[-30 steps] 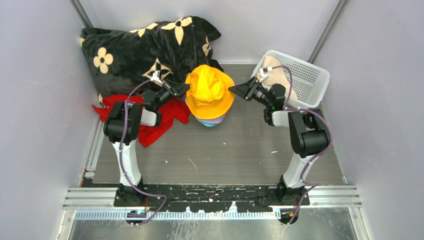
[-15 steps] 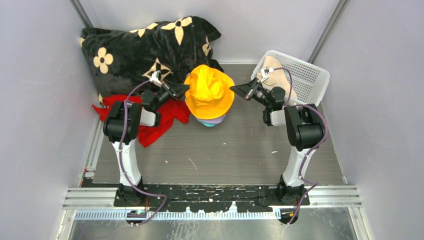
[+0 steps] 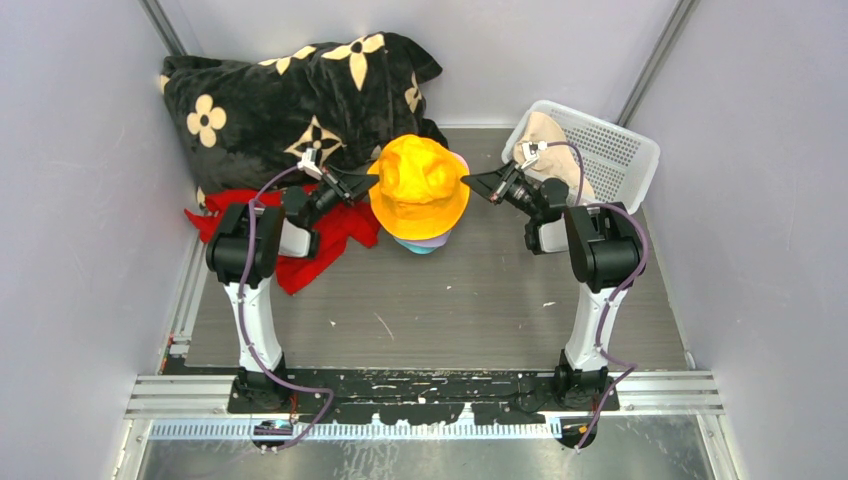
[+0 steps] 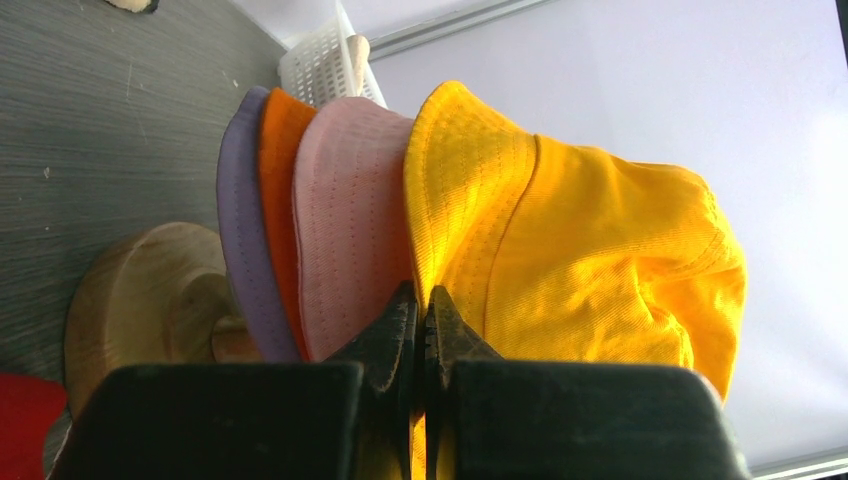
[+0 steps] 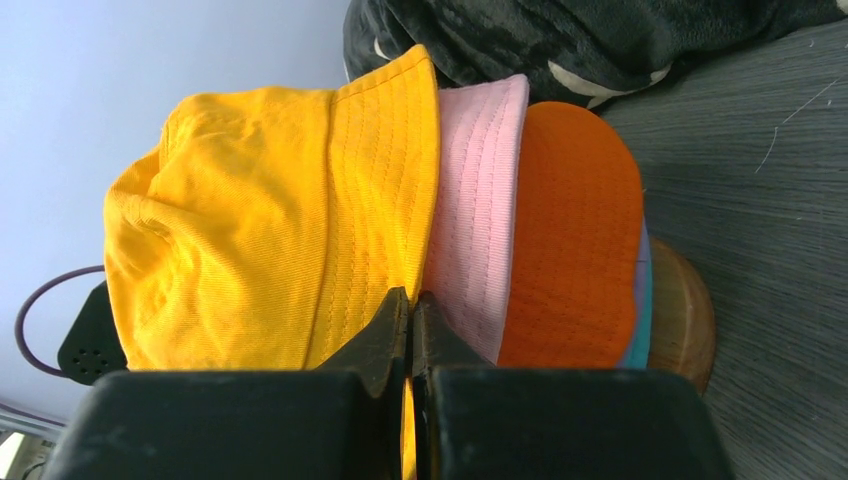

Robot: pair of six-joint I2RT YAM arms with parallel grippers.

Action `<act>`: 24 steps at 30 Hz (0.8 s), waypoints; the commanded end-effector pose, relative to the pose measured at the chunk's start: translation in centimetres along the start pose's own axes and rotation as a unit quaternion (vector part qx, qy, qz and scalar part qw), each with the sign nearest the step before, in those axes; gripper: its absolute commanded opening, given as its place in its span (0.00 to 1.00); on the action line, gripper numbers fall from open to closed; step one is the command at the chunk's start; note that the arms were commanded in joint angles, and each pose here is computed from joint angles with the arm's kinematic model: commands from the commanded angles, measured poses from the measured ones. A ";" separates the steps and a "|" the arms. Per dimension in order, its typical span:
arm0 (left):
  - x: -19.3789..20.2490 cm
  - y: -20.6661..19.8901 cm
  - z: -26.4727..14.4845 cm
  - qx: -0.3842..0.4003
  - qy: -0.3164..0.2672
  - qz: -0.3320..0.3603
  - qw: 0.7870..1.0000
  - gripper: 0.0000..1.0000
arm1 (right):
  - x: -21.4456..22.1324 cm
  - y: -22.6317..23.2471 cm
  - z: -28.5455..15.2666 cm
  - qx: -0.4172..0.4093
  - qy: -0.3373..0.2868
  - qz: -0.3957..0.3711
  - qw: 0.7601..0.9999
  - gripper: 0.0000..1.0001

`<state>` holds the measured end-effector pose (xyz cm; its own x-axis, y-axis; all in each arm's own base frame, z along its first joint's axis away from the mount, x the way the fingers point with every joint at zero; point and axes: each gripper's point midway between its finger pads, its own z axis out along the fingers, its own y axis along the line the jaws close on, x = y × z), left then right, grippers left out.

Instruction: Stack the hats

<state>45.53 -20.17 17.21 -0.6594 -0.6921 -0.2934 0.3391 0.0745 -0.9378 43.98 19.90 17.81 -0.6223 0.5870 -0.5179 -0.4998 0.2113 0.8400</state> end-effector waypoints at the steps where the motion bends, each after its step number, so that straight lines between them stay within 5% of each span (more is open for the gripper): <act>1: -1.4 0.3 -0.5 -0.009 -0.019 0.006 1.000 0.00 | -0.5 -2.7 -0.7 0.036 -0.012 -0.007 0.999 0.01; 10: -1.1 -0.1 -0.1 -0.004 -0.014 -0.001 1.000 0.00 | 0.3 -4.6 -0.8 0.054 -0.002 0.002 0.999 0.01; 24: 1.5 4.8 -3.0 -0.069 -0.010 -0.023 0.997 0.00 | 0.6 -5.2 -0.8 0.059 0.001 0.006 0.998 0.01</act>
<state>44.08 -19.98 16.14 -0.6602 -0.7010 -0.2695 0.3186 0.0636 -0.9458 44.80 19.93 16.61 -0.6149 0.5805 -0.5338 -0.5020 0.2339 0.8327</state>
